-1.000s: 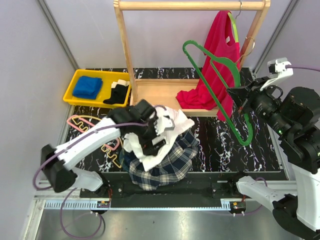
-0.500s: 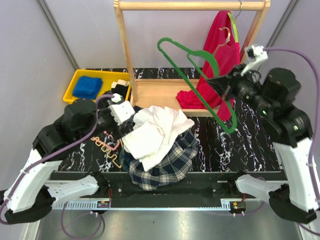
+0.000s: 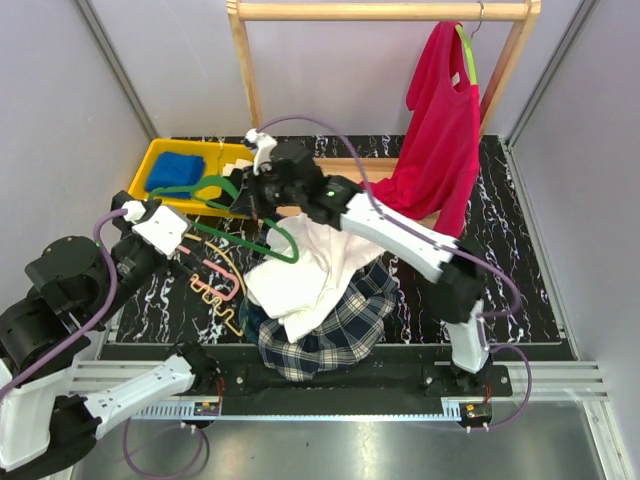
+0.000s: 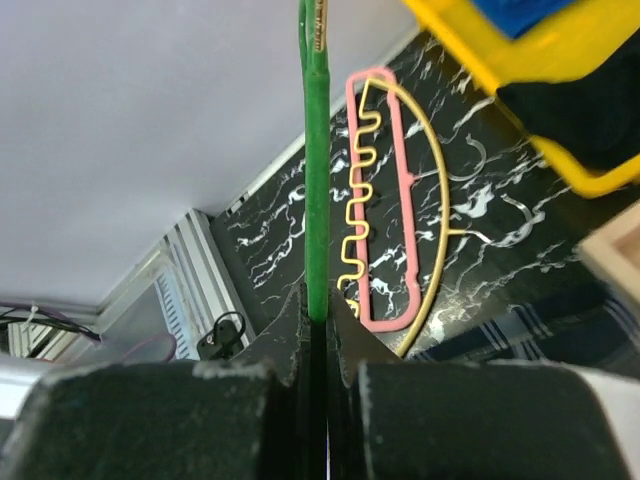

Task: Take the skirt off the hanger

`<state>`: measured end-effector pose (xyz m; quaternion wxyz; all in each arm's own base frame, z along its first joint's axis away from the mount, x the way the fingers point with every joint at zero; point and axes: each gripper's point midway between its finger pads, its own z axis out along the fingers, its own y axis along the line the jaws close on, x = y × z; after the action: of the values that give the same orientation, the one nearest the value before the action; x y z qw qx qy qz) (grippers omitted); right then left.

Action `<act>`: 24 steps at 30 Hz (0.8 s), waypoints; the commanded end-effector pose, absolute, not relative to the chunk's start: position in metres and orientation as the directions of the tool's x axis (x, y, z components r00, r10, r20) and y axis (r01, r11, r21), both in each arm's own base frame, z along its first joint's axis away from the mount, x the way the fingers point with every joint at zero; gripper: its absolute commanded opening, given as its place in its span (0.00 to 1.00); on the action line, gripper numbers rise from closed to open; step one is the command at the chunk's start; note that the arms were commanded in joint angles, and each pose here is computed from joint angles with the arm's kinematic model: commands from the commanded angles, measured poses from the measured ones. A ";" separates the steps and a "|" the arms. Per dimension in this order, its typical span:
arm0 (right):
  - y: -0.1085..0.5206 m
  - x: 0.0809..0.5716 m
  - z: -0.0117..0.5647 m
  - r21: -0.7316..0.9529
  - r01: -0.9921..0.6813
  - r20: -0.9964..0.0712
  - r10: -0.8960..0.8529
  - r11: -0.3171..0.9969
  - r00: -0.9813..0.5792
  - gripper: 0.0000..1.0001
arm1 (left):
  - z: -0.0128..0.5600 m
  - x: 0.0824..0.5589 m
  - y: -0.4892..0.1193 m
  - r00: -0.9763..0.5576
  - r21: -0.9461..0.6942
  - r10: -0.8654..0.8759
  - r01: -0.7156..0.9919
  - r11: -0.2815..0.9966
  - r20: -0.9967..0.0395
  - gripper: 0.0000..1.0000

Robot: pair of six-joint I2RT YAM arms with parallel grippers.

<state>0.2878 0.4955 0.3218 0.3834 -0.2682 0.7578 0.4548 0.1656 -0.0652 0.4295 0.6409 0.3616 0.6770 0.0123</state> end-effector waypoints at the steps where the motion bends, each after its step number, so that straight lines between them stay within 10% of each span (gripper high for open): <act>1: 0.545 0.293 0.377 0.542 -0.797 -0.838 0.102 0.267 -0.536 0.00 | 0.439 0.159 -0.047 0.017 0.404 0.437 0.412 0.817 -0.899 0.99; 12: 0.662 0.310 0.281 0.716 -0.693 -0.697 0.146 0.086 -0.702 0.00 | 0.424 0.146 -0.046 -0.068 0.389 0.477 0.484 0.784 -0.877 0.99; 24: 0.663 0.293 0.150 0.736 -0.628 -0.652 0.014 0.251 -0.758 0.07 | 0.434 0.148 -0.048 -0.084 0.380 0.474 0.485 0.788 -0.876 0.99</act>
<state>0.2998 0.6551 0.0962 0.2365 -0.1923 0.7796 0.5471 0.1416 -0.0448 0.4243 0.5901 0.3556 0.7248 0.0033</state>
